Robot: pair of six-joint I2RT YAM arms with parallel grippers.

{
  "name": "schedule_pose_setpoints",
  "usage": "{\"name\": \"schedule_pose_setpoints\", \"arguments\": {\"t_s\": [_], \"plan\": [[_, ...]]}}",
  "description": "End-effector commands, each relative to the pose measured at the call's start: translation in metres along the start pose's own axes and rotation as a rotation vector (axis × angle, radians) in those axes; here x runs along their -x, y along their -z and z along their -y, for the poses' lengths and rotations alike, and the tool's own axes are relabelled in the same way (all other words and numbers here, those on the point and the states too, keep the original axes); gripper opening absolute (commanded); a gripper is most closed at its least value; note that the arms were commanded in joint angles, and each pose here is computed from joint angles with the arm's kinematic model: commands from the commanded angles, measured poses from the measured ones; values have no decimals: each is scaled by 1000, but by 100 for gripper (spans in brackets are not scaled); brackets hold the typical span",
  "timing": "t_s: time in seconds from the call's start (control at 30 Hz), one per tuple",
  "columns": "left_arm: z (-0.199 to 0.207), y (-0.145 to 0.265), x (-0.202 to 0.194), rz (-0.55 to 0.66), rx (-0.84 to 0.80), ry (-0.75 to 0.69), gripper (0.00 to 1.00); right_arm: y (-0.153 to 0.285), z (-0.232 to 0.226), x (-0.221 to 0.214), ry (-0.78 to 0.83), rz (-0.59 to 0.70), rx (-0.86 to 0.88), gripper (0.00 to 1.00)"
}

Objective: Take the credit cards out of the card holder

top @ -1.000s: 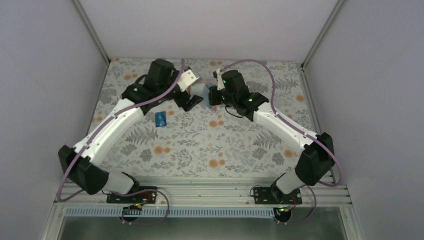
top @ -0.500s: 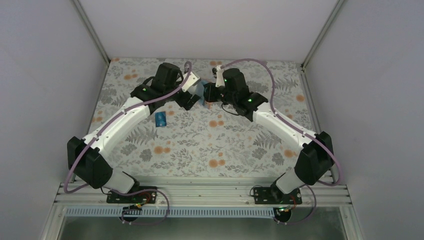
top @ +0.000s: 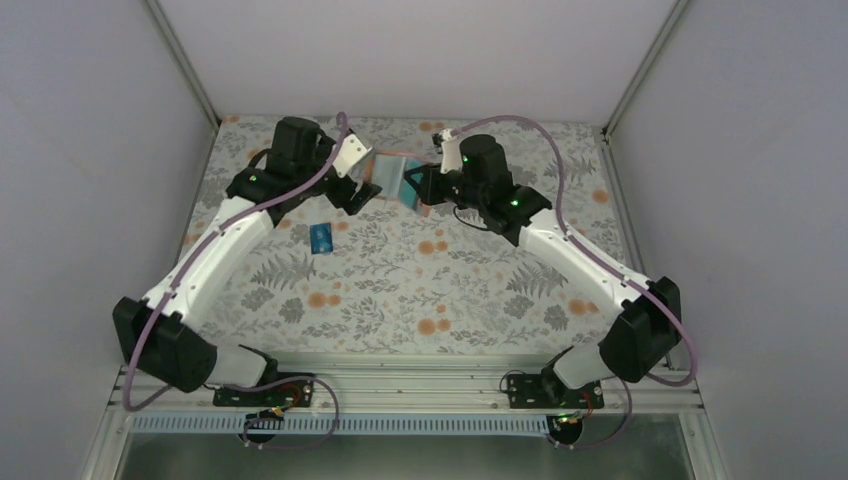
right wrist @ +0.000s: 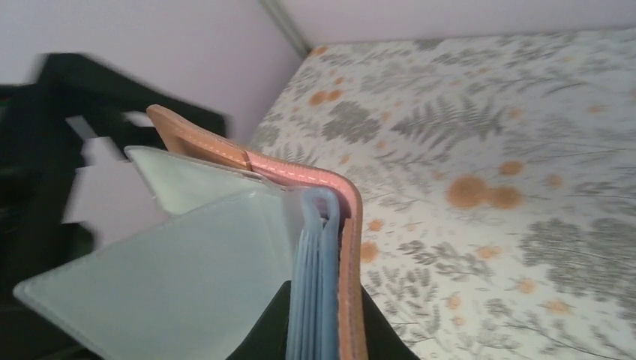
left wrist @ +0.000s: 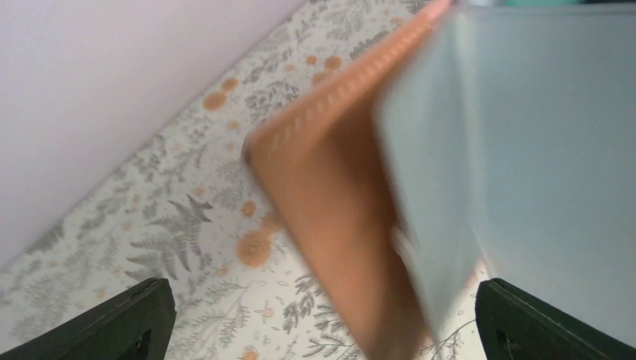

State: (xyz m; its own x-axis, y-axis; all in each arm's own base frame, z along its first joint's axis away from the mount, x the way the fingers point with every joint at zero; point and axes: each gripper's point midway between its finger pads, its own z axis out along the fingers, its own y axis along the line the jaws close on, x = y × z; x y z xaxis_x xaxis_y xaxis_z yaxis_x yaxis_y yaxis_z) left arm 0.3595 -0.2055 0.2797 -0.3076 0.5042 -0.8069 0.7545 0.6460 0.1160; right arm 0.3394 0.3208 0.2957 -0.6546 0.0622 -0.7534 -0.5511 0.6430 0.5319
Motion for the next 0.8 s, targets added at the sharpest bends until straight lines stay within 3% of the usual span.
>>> {"name": "schedule_pose_setpoints", "arguments": {"t_s": [0.0,0.1,0.3,0.4,0.47,0.57,0.67,0.77], "plan": [[4,37,20,74,44,-117,100,19,36,17,-11,91,-208,4],[44,45,28,84,-109,-158,98,13,42,23,-28,115,-230,4],[152,37,20,45,-499,-261,69,-11,31,31,-42,87,-151,4],[175,37,26,69,-622,-251,64,-15,27,30,-53,80,-118,4],[175,32,34,95,-625,-243,62,-15,23,30,-62,76,-93,4],[158,15,43,135,-500,-252,56,-13,15,29,-67,72,-51,4],[137,0,42,123,-375,-243,47,-8,8,28,-67,74,-17,4],[131,-11,34,94,-347,-230,46,-5,0,28,-64,69,20,4]]}}
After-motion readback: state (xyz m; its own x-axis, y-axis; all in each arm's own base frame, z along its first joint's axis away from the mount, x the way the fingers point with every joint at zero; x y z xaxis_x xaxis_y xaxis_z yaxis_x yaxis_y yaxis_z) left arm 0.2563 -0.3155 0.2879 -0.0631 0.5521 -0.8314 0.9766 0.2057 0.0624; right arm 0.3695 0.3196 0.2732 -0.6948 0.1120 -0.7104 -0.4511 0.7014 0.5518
